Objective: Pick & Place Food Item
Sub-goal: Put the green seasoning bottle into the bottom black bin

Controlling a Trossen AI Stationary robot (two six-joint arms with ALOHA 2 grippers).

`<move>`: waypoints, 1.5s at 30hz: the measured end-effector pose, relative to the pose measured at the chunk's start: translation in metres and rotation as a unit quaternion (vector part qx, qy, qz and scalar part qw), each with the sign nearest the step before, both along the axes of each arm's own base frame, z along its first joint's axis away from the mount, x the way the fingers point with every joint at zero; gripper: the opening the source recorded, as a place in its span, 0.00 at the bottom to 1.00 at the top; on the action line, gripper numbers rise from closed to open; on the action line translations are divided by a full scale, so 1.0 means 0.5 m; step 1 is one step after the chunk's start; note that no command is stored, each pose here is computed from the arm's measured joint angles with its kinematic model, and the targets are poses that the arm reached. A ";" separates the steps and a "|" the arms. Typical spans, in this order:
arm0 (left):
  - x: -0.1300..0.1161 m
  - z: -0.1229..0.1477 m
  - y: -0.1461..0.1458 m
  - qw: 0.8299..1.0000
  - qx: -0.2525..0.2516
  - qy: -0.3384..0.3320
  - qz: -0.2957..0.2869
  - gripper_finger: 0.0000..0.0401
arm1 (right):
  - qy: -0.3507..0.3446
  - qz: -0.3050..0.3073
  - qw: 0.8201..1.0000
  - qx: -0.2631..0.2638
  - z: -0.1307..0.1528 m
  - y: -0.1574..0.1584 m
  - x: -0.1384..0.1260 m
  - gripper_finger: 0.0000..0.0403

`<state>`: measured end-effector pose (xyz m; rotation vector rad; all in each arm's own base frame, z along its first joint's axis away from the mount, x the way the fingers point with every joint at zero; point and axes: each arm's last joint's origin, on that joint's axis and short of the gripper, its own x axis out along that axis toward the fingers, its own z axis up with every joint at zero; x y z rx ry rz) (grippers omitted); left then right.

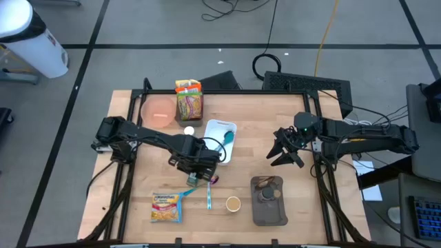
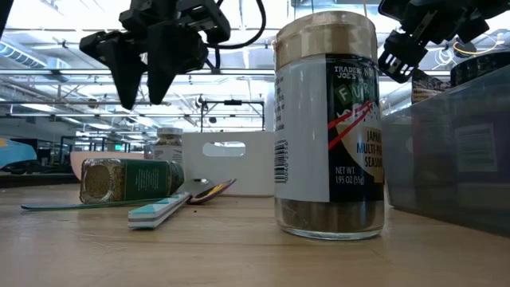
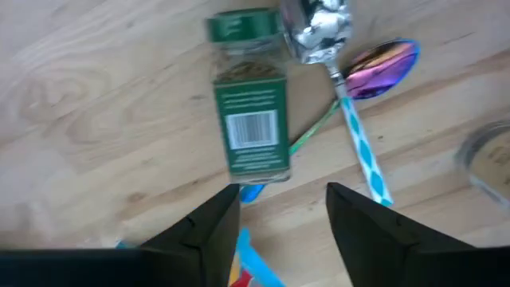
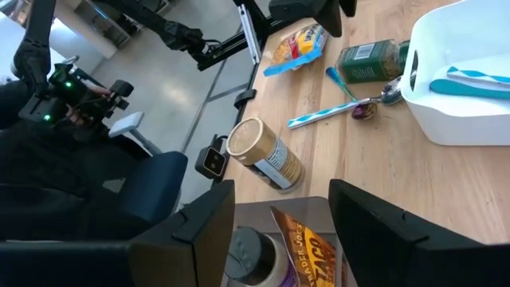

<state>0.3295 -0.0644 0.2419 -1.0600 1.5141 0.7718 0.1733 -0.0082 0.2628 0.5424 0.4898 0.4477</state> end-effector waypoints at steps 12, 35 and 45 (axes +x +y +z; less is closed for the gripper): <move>0.003 -0.002 -0.035 0.997 0.013 -0.035 -0.062 0.83 | -0.007 0.002 1.000 -0.011 0.000 0.000 0.000 0.49; -0.034 -0.114 -0.062 0.999 0.043 -0.008 -0.003 0.84 | -0.018 -0.002 1.000 -0.002 0.006 -0.001 0.003 0.49; -0.032 -0.139 -0.068 0.997 0.060 -0.044 0.022 0.81 | -0.018 -0.003 1.000 -0.002 0.006 -0.001 0.003 0.49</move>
